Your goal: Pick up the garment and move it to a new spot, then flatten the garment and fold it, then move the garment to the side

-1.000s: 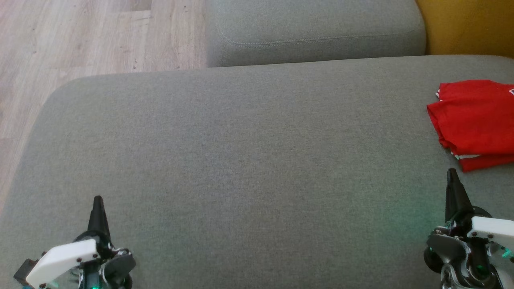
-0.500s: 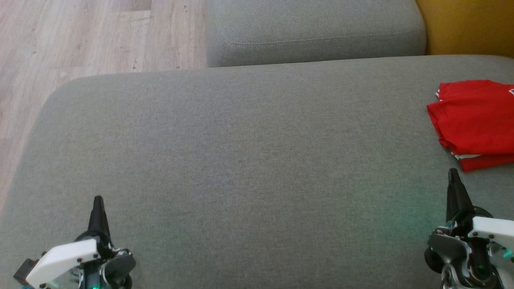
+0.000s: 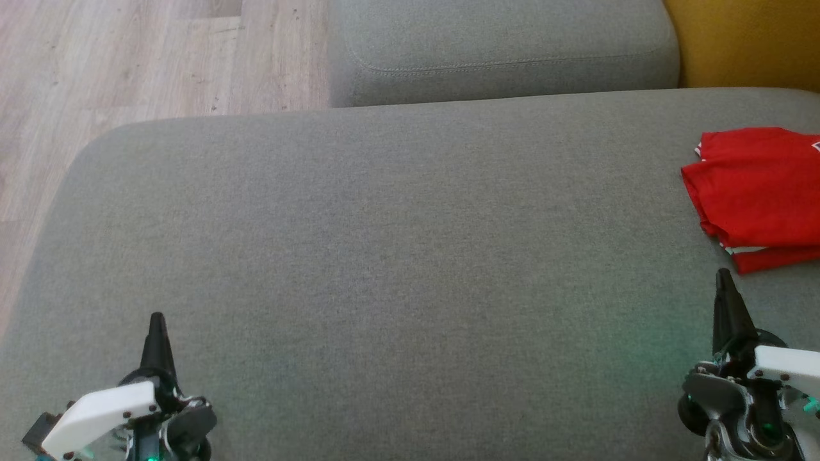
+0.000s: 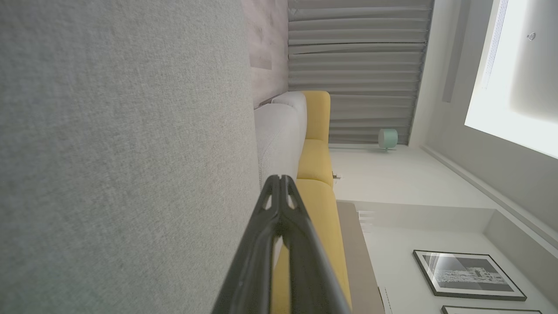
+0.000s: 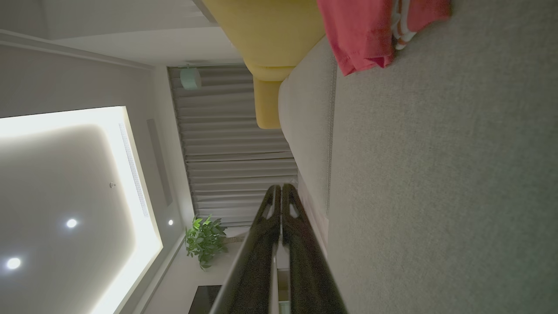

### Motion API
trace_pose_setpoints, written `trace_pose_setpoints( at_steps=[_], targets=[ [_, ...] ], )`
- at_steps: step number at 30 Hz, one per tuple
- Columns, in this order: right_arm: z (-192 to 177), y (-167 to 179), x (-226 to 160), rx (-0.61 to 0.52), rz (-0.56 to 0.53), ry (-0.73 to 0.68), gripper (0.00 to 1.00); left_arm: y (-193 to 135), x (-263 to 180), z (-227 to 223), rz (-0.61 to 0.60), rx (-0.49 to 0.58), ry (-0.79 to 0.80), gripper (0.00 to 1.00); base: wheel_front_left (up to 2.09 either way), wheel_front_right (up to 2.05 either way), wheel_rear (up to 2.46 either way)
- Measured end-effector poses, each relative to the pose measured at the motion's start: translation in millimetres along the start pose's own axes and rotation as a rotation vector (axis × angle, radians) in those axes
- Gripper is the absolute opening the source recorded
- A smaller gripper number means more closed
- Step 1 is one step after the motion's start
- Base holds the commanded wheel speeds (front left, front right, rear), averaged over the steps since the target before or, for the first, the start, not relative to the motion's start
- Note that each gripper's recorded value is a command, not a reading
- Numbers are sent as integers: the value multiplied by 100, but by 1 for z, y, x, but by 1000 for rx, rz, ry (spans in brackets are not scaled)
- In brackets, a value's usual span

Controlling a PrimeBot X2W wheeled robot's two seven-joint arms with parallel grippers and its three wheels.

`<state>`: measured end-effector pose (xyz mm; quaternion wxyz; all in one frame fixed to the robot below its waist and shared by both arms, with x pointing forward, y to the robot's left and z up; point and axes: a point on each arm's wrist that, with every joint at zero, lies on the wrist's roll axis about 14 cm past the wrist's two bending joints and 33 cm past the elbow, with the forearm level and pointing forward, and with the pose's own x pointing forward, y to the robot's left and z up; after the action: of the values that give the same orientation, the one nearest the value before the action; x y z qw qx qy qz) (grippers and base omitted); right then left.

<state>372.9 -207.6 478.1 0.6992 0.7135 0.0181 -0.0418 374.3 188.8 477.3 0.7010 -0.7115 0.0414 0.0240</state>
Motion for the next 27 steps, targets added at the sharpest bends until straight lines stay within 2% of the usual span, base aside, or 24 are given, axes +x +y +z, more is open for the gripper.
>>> trace_pose_setpoints(
  at_steps=[27],
  targets=[
    [0, 0, 0, -3, 0, 0, 0, 0, 0, 0, 0, -1, 3, 0, 0, 0, 0]
  ],
)
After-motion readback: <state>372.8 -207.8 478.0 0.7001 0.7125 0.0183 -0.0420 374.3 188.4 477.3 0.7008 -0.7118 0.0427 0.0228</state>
